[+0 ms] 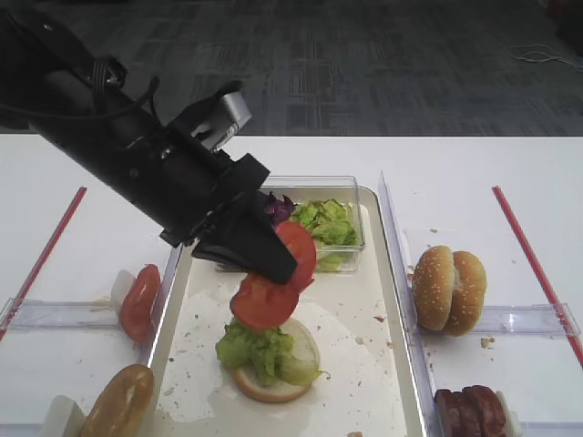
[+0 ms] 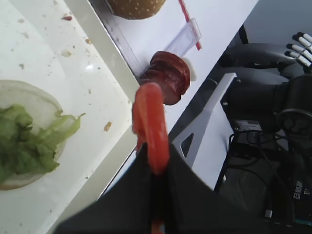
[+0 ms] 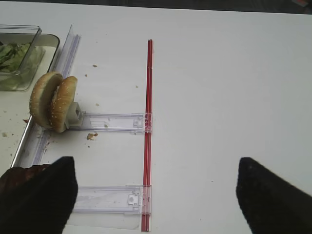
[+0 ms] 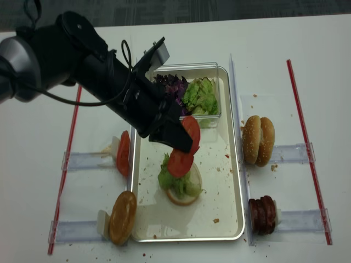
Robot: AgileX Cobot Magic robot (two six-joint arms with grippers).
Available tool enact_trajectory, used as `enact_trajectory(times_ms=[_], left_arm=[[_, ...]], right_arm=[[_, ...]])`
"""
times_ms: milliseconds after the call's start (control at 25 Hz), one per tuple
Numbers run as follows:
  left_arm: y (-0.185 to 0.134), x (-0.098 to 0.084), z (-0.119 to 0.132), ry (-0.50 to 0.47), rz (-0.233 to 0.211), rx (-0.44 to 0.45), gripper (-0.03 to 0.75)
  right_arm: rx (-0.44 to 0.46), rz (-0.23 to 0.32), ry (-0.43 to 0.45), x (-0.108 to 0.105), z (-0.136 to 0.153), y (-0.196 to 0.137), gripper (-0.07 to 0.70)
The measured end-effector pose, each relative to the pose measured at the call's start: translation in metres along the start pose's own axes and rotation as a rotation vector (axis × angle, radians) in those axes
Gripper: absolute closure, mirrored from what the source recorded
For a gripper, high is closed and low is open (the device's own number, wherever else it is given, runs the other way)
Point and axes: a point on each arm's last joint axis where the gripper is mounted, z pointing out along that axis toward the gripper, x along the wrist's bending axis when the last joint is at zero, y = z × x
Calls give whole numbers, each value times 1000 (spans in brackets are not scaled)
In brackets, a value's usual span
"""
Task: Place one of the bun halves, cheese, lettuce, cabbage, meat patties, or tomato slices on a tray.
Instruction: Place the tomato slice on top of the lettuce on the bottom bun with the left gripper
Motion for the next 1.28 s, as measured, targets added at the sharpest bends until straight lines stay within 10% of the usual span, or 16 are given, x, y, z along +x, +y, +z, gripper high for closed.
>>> enact_trajectory(times_ms=[680, 1280], left_arm=[[-33, 16, 26, -161, 33, -52, 695], [-28, 48, 16, -167, -120, -138, 695]], right_arm=[[0, 0, 0, 0, 0, 0, -53], [0, 0, 0, 0, 0, 0, -53]])
